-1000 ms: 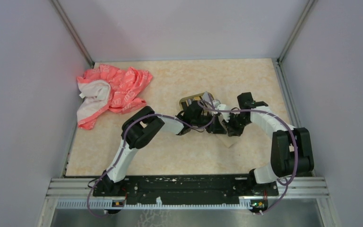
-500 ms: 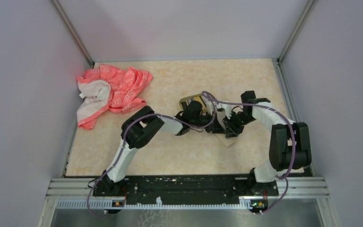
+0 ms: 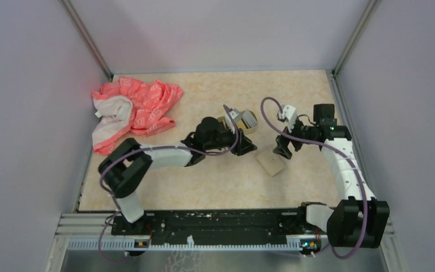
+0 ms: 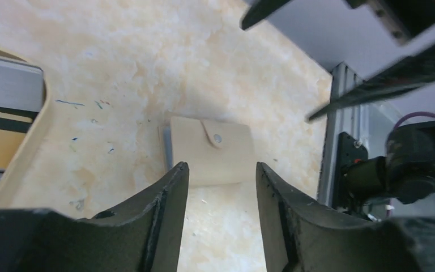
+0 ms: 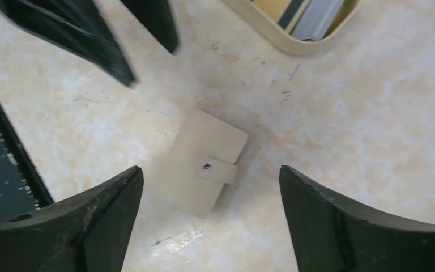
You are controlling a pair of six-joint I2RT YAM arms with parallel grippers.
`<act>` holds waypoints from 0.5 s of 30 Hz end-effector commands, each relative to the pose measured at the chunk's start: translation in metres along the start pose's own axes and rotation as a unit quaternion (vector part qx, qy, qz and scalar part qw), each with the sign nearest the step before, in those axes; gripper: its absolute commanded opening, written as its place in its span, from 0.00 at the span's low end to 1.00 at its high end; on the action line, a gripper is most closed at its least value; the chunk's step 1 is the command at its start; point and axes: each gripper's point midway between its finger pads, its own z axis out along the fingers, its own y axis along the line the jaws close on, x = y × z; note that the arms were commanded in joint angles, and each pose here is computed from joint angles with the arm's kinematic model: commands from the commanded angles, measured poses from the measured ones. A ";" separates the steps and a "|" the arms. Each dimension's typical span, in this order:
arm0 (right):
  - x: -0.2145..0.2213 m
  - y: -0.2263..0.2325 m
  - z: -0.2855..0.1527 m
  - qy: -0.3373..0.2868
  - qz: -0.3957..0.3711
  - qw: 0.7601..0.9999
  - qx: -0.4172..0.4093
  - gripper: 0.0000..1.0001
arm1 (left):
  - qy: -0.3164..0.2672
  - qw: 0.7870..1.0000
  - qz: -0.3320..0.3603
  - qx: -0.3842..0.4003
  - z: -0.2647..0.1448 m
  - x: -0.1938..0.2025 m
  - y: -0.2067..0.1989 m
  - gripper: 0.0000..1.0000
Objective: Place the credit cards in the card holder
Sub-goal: Reset both arms
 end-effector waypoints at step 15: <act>-0.150 -0.045 -0.119 -0.257 0.170 0.919 0.247 0.98 | -0.194 0.969 0.032 -0.147 -0.230 -0.116 -0.036 0.99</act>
